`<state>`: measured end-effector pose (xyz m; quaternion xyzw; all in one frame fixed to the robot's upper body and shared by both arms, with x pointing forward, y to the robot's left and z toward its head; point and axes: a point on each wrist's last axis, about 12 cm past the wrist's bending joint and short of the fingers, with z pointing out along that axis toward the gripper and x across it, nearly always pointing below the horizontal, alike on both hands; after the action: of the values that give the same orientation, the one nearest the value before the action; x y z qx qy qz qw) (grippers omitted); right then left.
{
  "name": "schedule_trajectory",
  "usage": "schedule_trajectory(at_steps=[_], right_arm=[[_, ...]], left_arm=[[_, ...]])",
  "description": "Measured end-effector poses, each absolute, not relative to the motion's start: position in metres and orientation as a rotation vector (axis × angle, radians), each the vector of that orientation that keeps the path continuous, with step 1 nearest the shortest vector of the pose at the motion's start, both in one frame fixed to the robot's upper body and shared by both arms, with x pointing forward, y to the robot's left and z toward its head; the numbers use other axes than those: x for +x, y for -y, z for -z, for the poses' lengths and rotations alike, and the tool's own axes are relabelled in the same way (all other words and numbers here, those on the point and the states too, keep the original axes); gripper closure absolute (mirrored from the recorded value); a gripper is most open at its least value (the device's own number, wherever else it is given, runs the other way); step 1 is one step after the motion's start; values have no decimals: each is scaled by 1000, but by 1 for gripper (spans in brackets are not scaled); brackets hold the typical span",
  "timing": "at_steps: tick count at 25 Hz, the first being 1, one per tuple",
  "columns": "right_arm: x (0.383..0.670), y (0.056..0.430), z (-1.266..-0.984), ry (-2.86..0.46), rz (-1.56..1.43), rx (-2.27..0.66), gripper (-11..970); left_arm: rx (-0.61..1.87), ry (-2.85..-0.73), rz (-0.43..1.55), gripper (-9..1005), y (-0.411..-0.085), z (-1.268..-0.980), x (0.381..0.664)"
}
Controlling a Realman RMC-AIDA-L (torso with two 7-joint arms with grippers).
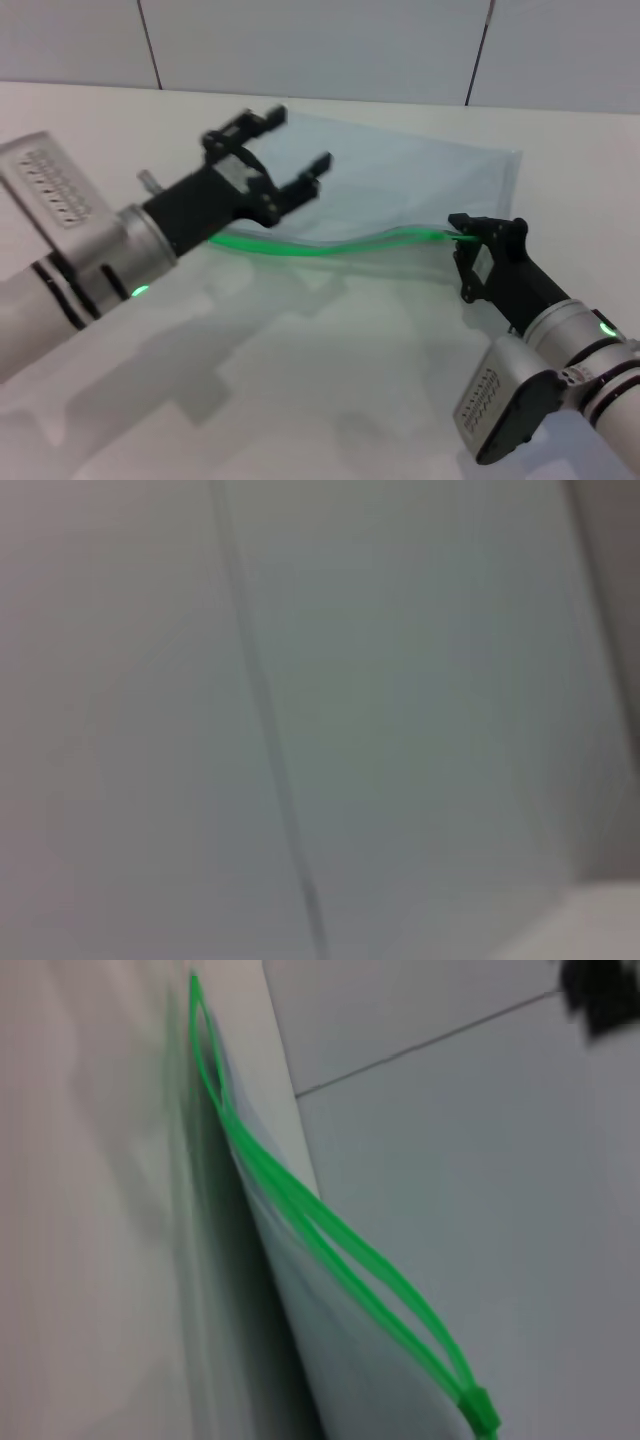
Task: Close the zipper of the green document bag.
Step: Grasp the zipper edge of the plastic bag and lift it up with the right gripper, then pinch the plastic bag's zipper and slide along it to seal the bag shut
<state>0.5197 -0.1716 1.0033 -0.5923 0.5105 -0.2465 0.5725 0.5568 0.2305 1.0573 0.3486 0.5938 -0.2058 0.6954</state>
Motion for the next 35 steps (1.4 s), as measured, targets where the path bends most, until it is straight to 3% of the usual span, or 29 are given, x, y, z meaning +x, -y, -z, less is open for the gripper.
schedule_trajectory(at_steps=[12, 35], right_arm=[[526, 146, -1018, -1102, 524, -1393, 911], [513, 136, -1018, -1020, 480, -1433, 910]], left_arm=[[1141, -1300, 417, 371, -201, -1046, 560], [1207, -1211, 305, 389, -203, -1043, 555]])
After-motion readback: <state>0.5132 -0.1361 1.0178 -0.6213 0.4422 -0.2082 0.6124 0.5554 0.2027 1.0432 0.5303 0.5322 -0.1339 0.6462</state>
